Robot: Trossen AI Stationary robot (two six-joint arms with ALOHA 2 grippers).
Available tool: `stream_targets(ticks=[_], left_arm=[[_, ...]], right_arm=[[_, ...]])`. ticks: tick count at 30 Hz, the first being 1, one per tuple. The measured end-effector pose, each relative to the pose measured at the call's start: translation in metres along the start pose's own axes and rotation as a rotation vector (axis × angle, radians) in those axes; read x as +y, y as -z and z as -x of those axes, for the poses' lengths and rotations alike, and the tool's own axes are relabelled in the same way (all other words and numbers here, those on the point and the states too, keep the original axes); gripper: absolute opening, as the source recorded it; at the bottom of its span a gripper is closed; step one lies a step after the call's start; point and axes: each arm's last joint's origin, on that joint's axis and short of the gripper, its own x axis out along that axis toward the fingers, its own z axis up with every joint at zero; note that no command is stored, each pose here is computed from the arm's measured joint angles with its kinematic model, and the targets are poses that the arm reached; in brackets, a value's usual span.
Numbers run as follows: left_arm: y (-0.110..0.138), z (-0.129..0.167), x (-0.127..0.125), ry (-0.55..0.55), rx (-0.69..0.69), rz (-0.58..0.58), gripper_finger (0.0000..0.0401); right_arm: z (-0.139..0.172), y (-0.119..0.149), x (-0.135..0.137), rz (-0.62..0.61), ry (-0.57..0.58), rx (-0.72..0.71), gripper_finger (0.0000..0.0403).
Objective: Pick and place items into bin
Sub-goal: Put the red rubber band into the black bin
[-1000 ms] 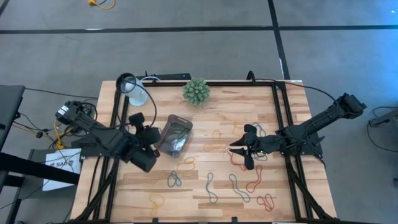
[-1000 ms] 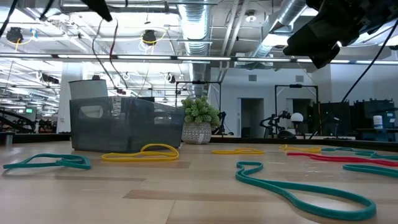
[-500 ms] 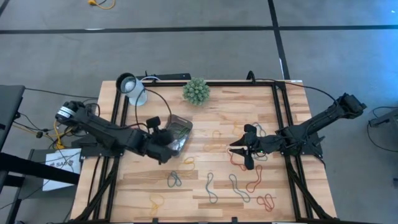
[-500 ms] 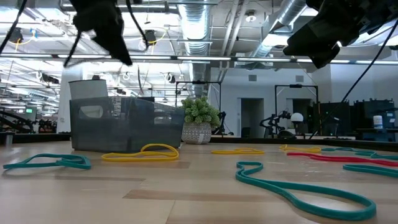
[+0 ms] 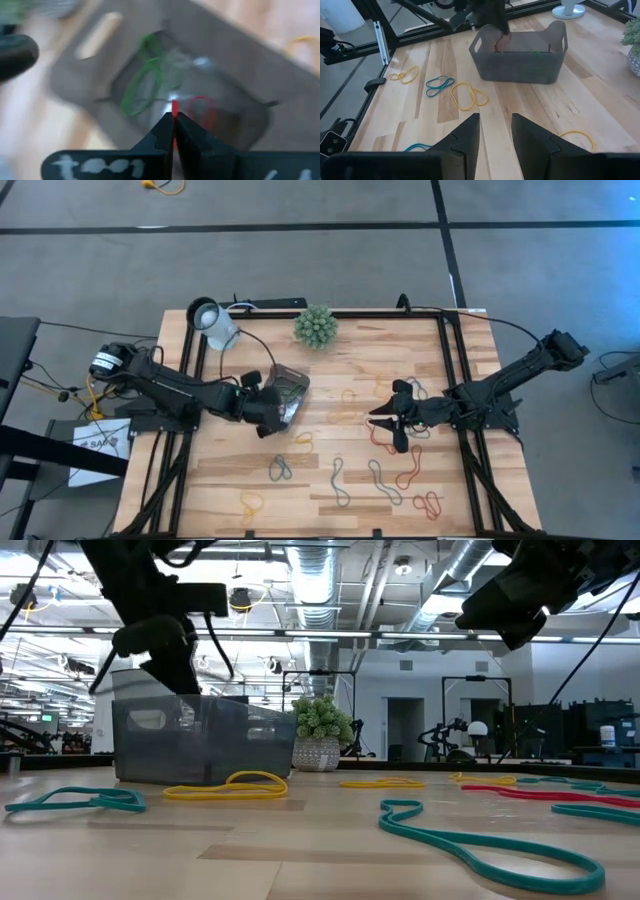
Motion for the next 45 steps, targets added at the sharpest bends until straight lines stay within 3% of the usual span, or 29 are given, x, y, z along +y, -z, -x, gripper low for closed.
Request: stream_targets(ticks=[3, 6, 11, 18, 45], left_arm=[[0.000, -0.007, -0.004, 0.125, -0.042, -0.008, 0.0000], [-0.002, -0.012, -0.004, 0.179, -0.079, -0.011, 0.0000], [-0.002, -0.020, 0.009, 0.143, -0.055, 0.033, 0.0000], [0.002, -0.033, 0.028, 0.186, 0.013, 0.106, 0.0000], [0.003, -0.034, 0.029, 0.263, 0.044, 0.096, 0.0074]], right_arm=[[0.000, 0.000, 0.000, 0.000, 0.000, 0.000, 0.0107], [0.000, 0.000, 0.000, 0.000, 0.000, 0.000, 0.0107], [0.000, 0.000, 0.000, 0.000, 0.000, 0.000, 0.0107], [0.000, 0.000, 0.000, 0.000, 0.000, 0.000, 0.0107], [-0.004, 0.003, 0.000, -0.004, 0.008, 0.021, 0.0107]])
